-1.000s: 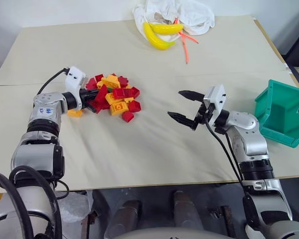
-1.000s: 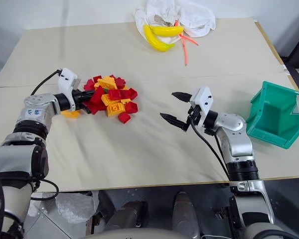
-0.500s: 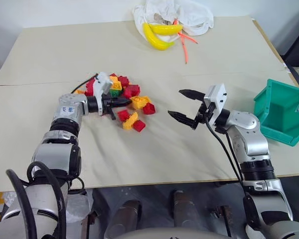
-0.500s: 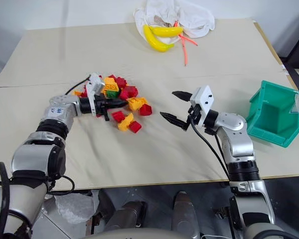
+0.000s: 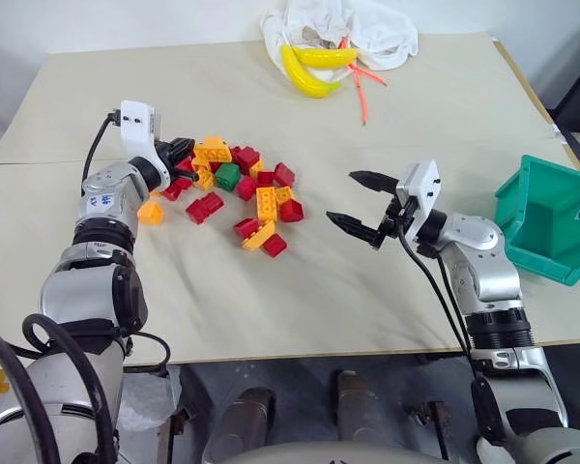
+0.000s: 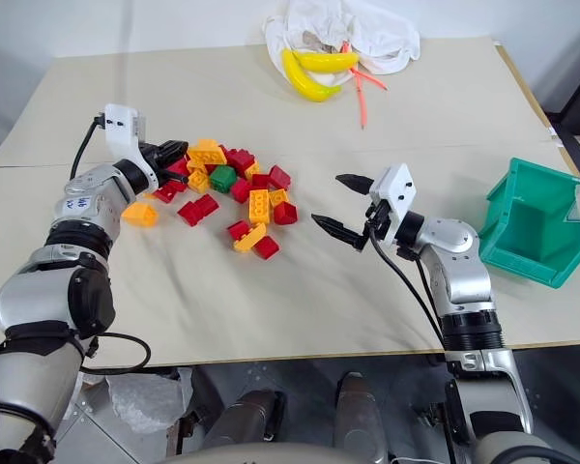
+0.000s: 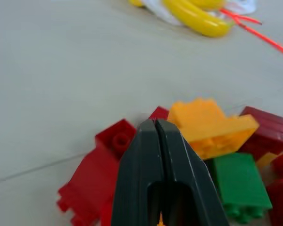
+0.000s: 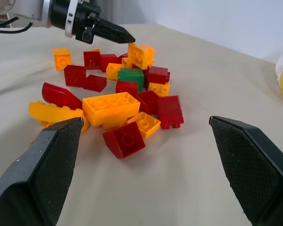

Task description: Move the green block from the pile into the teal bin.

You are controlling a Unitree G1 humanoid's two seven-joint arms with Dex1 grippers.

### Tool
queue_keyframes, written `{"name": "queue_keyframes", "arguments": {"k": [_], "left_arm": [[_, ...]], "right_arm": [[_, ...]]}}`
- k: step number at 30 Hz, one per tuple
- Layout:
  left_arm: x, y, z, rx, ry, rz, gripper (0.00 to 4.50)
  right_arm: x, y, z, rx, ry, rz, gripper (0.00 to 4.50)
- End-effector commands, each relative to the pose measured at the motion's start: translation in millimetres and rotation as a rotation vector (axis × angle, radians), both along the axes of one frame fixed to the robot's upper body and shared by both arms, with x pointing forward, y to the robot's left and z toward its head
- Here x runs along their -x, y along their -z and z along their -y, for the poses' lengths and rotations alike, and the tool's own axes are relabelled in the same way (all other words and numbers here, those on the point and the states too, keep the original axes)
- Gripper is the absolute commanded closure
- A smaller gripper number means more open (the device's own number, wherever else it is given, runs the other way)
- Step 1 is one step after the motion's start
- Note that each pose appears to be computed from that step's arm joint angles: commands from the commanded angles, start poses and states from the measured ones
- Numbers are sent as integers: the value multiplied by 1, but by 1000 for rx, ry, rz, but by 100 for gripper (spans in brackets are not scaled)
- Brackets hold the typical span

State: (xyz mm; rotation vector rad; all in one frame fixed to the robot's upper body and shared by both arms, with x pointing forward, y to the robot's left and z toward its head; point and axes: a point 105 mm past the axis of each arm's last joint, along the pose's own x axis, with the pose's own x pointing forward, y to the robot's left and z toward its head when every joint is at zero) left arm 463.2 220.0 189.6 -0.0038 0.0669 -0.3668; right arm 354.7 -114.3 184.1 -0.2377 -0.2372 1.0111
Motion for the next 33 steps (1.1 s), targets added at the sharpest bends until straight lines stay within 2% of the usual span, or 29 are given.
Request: {"name": "queue_keyframes", "arguments": {"k": [1,7,13,19,23,26,27,30,33], "left_arm": [[1,16,16,-16,66,-57,448],[9,36,54,-39,254,-137,448],[15,47,70,-28,336,-198,448],[31,54,97,-11,543,-253,448],[39,47,107,2,647,-235,448],[24,31,96,-37,509,-122,448],[13,25,83,-49,379,-104,448],[2,13,70,-106,208,-84,388],[-3,0,70,-130,108,-54,297]], "right_arm": [[1,-12,-1,-13,-5,53,0],[2,-13,0,-12,1,60,0],[4,-13,2,-14,8,64,0],[4,-13,3,-15,13,66,0],[3,-15,3,-17,16,69,0],[1,-16,4,-19,22,69,0],[0,-15,4,-18,22,69,0],[-1,-15,3,-14,21,65,0],[-3,-15,2,-15,16,60,0]]}}
